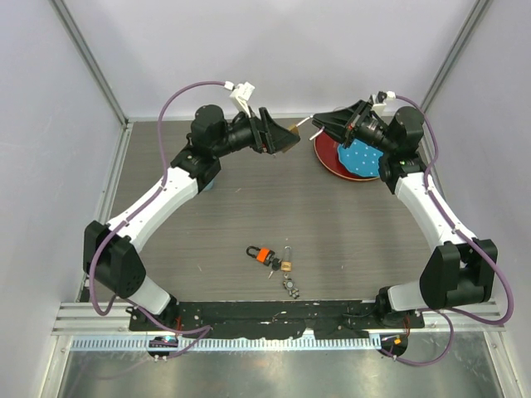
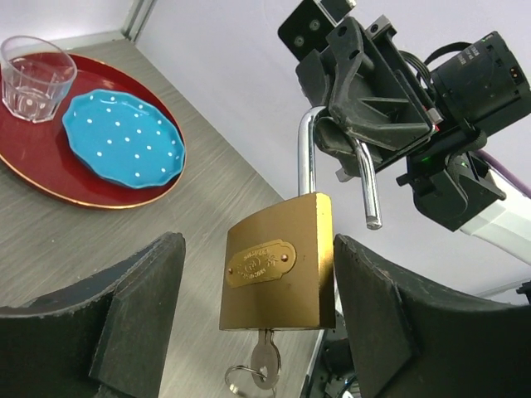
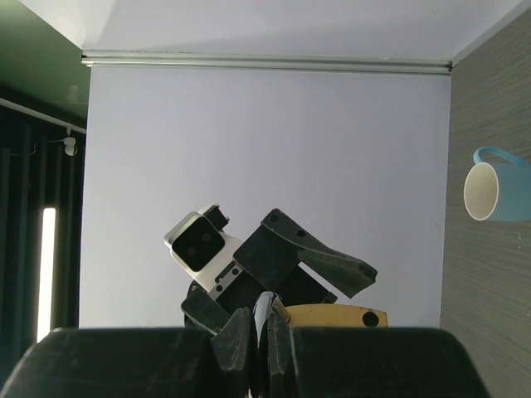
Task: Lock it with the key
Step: Lock the lock.
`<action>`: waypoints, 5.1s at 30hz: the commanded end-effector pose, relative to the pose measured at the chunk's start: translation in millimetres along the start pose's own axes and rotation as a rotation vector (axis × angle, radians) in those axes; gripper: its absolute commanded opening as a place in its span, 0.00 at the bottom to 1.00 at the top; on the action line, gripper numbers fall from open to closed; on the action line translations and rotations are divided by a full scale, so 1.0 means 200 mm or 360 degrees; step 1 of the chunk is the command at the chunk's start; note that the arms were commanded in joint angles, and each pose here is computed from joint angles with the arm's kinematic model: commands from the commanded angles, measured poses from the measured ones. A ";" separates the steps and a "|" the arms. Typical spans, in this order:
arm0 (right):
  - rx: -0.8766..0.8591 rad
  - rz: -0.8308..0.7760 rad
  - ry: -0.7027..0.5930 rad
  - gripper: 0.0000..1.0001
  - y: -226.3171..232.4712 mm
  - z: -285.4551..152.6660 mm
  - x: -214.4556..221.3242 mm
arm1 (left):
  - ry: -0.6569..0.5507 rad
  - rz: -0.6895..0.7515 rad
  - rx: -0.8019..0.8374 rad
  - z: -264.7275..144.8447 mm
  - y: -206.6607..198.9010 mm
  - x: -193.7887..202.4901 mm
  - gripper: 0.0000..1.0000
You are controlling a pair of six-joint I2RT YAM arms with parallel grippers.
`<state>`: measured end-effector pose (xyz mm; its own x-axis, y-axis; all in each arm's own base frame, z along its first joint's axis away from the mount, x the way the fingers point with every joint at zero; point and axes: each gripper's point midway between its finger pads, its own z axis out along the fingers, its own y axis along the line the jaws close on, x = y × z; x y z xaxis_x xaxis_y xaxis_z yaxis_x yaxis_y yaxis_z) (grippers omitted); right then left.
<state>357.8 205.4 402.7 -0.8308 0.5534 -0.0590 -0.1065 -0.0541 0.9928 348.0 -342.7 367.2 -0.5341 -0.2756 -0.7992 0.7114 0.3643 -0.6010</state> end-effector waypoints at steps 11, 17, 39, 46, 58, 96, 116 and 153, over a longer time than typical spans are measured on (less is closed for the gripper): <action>-0.0219 -0.0127 -0.0006 0.01 0.24 -0.06 0.06 | 0.0009 0.0016 0.0208 0.06 -0.11 -0.01 0.11; -0.0202 -0.0157 0.0009 0.01 0.21 -0.06 0.07 | -0.0006 0.0031 0.0156 0.05 -0.11 -0.04 0.00; 0.0241 -0.0647 0.0333 0.68 -0.20 -0.07 0.10 | 0.0432 -0.0340 0.0354 -0.13 -0.11 -0.04 0.00; 0.0098 -0.0848 0.0516 0.76 -0.09 -0.02 0.14 | 0.0624 -0.0326 0.0203 -0.30 -0.11 0.09 0.00; 0.0190 -0.1043 0.0966 0.77 -0.35 0.05 0.52 | 0.0813 -0.0375 0.0402 -0.47 -0.29 0.19 0.00; -0.0118 -0.0963 0.0630 0.02 0.16 0.10 0.60 | 0.0095 -0.0154 0.0345 -0.26 -0.31 -0.29 0.73; -0.0516 -0.0809 0.0467 0.02 0.67 -0.03 0.45 | -0.0267 0.0186 0.0550 -0.31 -0.40 -0.47 0.85; -0.0470 -0.0689 0.0501 0.01 0.56 -0.03 0.46 | -0.0177 0.0150 0.0679 -0.16 -0.45 -0.40 0.56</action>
<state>292.0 250.2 476.7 -0.8651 0.2785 -0.4172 -0.4558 -0.0892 0.8856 324.8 -327.3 460.0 -0.4947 -0.3413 -0.7993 0.8472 0.0158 -0.5311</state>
